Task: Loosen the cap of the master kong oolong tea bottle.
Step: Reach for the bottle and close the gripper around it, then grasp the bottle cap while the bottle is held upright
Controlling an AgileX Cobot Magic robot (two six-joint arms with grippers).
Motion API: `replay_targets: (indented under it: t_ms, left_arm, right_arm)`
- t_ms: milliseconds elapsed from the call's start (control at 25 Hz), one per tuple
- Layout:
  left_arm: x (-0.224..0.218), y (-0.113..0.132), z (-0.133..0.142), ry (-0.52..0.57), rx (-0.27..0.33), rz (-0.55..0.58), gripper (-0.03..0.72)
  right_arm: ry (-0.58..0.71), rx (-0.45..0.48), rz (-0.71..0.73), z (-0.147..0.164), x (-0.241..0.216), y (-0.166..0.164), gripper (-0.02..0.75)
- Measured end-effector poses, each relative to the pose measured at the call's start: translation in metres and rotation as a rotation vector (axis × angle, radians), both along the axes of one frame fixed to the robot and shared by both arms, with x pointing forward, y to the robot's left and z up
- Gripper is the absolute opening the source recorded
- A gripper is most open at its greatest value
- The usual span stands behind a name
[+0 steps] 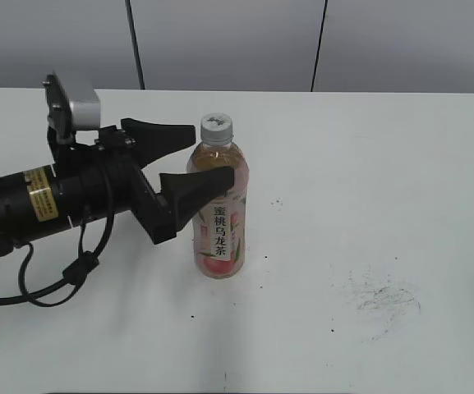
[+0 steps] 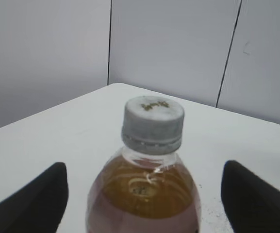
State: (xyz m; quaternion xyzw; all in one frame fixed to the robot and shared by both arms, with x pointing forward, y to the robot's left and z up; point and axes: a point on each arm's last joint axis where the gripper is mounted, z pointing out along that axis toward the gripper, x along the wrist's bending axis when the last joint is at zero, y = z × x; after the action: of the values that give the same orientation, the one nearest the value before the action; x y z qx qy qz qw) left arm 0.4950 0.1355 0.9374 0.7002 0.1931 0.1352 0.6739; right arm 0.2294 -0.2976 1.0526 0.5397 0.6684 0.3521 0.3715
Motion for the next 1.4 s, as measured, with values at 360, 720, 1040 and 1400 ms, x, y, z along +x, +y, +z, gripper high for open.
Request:
replay_targets:
  t_ms: [360, 720, 1040, 1400]
  left_arm:
    - [0.022, -0.024, -0.015, 0.001, 0.000, -0.043, 0.575]
    - [0.024, -0.035, -0.022, 0.019, 0.007, -0.051, 0.558]
    - [0.024, -0.034, -0.024, 0.025, 0.020, -0.045, 0.447]
    - [0.024, -0.034, -0.024, 0.025, 0.020, -0.045, 0.447]
  right_arm:
    - [0.000, 0.000, 0.000, 0.000, 0.000, 0.000, 0.503]
    - [0.000, 0.000, 0.000, 0.000, 0.000, 0.000, 0.503]
    - [0.000, 0.000, 0.000, 0.000, 0.000, 0.000, 0.503]
    - [0.000, 0.000, 0.000, 0.000, 0.000, 0.000, 0.503]
